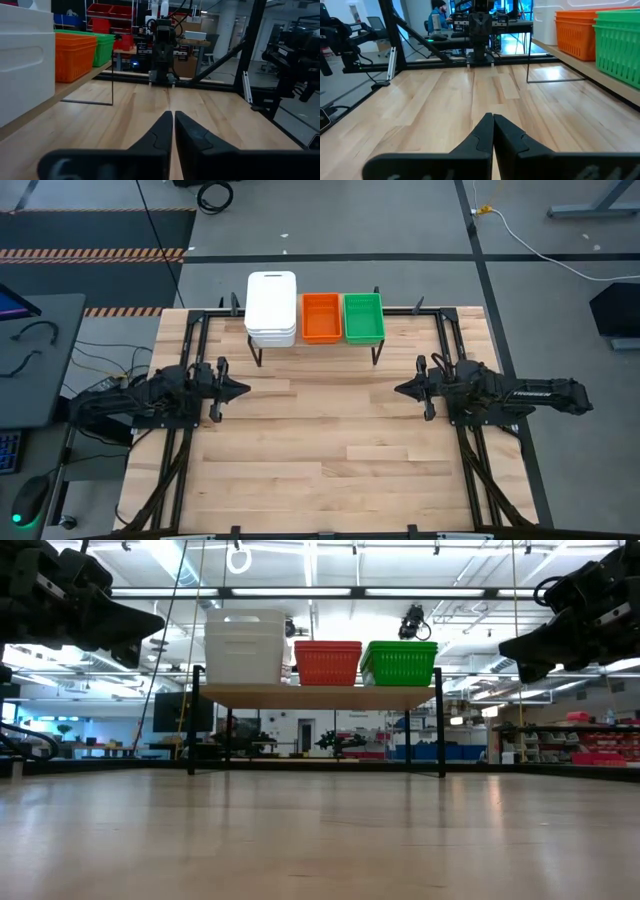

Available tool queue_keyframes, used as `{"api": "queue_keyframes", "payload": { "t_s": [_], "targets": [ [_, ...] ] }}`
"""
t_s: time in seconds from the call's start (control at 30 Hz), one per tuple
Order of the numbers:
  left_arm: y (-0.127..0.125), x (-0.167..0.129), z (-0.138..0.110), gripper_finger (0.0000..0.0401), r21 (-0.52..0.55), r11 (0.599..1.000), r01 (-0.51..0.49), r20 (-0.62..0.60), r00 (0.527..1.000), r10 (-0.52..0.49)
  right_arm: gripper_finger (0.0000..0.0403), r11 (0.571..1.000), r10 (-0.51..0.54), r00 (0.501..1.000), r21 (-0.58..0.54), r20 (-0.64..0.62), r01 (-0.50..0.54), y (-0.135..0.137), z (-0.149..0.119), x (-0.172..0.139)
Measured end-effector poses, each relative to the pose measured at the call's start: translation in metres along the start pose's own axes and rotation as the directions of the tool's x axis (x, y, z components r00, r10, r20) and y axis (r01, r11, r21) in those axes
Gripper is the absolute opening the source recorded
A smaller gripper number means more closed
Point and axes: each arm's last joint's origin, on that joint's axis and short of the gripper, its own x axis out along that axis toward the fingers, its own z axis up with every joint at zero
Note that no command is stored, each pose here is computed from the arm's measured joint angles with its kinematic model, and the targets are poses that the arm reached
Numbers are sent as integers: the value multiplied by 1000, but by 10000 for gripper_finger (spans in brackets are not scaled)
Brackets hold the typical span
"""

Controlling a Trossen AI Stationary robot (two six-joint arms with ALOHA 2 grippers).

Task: Stack baskets on shelf by color
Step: Return to Home Position

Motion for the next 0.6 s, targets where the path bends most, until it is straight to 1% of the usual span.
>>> {"api": "queue_keyframes", "payload": {
  "t_s": [0.2,0.6],
  "targets": [
    [0,0,0,31,0,1000,0,0,1000,0,14,1000,0,1000,0,0,0,0,0,0],
    [0,0,0,19,0,1000,0,0,1000,0,12,1000,0,1000,0,0,0,0,0,0]
  ]
}}
